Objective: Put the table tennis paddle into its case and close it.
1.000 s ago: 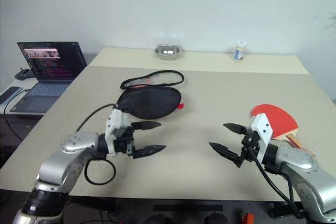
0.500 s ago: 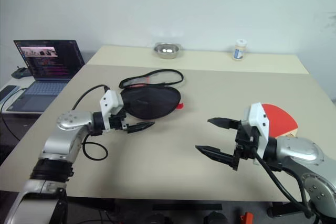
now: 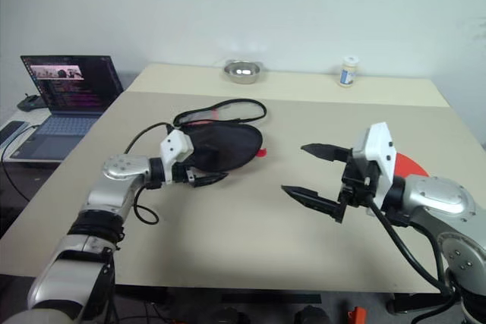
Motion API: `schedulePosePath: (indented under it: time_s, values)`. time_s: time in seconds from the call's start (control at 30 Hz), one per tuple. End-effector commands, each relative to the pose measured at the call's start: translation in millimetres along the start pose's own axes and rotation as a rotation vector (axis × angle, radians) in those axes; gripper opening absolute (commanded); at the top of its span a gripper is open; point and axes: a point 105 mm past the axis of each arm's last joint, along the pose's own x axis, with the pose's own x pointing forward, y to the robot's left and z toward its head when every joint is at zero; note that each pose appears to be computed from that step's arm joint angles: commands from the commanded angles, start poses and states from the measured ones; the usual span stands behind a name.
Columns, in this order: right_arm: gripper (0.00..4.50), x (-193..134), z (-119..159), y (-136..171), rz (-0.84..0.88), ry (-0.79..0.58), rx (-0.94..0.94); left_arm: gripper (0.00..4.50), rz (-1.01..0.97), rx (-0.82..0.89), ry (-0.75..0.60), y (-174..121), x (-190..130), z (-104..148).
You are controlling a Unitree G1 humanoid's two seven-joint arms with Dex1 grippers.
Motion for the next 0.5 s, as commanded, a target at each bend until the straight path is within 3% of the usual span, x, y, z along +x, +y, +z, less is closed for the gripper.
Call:
schedulePosePath:
  time_s: [0.03, 0.3, 0.5]
  values:
    - [4.5, -3, 6, -3, -0.035, -0.028, -0.033, 3.04, 0.002, 0.023, -0.051, 5, -3, 17]
    - [4.5, -14, 8, -15, -0.119, -0.029, -0.03, 0.04, -0.036, -0.233, -0.16, -8, -3, 49]
    - [4.5, -20, 8, -20, -0.142, -0.019, -0.03, 0.01, -0.137, -0.391, -0.141, -40, 20, 61]
